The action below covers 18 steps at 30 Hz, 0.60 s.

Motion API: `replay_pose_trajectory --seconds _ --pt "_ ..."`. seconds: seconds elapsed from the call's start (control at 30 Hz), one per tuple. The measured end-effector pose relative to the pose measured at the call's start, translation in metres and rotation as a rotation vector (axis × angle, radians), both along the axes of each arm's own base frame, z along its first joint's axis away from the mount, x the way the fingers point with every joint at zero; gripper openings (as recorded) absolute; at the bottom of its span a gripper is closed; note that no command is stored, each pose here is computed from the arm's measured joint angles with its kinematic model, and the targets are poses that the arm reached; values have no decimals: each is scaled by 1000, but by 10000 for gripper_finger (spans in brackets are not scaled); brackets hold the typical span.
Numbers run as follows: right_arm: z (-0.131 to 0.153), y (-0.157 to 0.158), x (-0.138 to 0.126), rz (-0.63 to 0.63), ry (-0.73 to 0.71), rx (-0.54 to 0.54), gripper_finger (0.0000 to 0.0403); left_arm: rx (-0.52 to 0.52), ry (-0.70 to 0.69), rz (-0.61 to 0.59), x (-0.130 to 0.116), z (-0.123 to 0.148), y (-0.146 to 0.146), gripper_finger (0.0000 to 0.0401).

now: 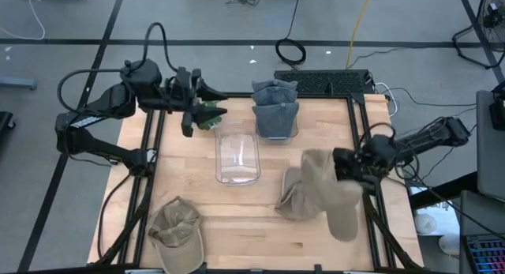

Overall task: Pick & Place hat
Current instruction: Put the bottom right brown cap into the left transparent bin

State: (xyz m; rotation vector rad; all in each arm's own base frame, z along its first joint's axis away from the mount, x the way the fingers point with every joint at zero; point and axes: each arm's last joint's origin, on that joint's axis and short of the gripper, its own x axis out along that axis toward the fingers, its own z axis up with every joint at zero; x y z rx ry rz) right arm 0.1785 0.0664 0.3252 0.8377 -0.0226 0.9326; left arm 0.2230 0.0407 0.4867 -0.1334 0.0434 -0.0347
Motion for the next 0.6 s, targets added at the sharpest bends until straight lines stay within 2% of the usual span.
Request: replay_pose_trajectory --seconds 0.17,0.3,0.43,0.6 --pt "5 -15 11 -129 -157 14 0 54 -17 -35 -1 1 5 267" --pt "4 -21 29 -185 -165 6 0 105 -24 -64 -2 2 8 298" --pt "9 -26 55 -173 -148 -30 0 140 -29 -81 -3 2 10 317" --pt "24 -36 88 -92 -162 -89 0 142 -58 -189 -5 4 11 323"
